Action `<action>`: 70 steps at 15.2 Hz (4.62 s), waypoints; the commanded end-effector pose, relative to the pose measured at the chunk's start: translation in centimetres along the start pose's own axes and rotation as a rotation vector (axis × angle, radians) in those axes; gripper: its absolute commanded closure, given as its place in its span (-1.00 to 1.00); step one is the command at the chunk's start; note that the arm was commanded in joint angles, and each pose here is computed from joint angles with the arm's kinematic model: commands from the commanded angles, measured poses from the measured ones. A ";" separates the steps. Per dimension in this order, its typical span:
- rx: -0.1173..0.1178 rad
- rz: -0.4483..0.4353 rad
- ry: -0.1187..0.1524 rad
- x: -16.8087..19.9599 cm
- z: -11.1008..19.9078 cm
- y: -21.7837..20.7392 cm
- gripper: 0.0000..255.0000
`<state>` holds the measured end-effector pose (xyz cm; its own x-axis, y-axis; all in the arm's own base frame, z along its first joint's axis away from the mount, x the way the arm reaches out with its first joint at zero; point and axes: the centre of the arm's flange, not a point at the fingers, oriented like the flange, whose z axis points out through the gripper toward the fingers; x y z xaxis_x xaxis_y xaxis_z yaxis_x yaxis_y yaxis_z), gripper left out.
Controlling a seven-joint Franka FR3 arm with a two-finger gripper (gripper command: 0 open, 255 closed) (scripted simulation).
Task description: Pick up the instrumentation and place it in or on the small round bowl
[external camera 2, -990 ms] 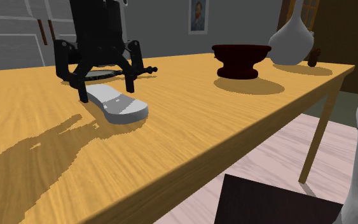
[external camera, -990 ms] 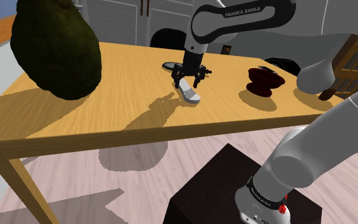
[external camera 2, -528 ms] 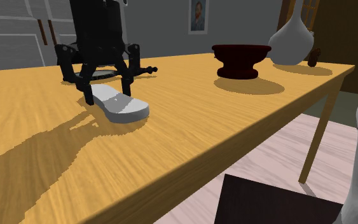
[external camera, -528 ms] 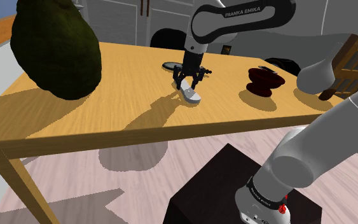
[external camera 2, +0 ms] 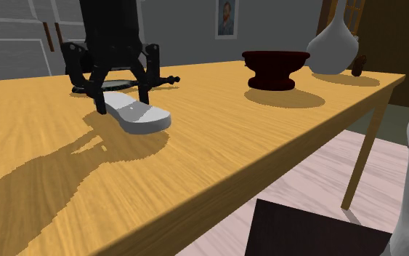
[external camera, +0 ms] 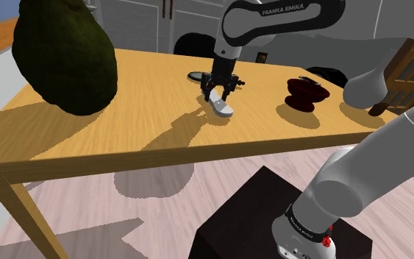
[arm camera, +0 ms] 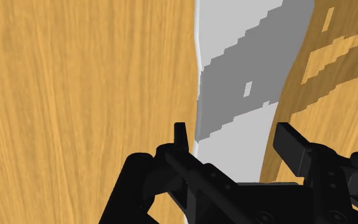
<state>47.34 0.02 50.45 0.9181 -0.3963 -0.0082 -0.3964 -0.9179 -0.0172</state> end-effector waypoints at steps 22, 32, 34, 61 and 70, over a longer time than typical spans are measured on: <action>0.000 0.000 0.000 0.0 -12.1 -0.2 1.00; 0.000 0.000 0.000 -0.3 -16.1 2.4 1.00; 0.000 0.000 0.000 -0.5 -16.2 5.0 1.00; 0.000 0.000 0.000 -3.3 -17.5 40.5 1.00; 0.000 0.000 0.000 -3.6 -14.4 44.7 1.00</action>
<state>26.40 -39.90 64.64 0.9180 -0.3964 -0.0089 -0.3965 -0.9179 -0.0176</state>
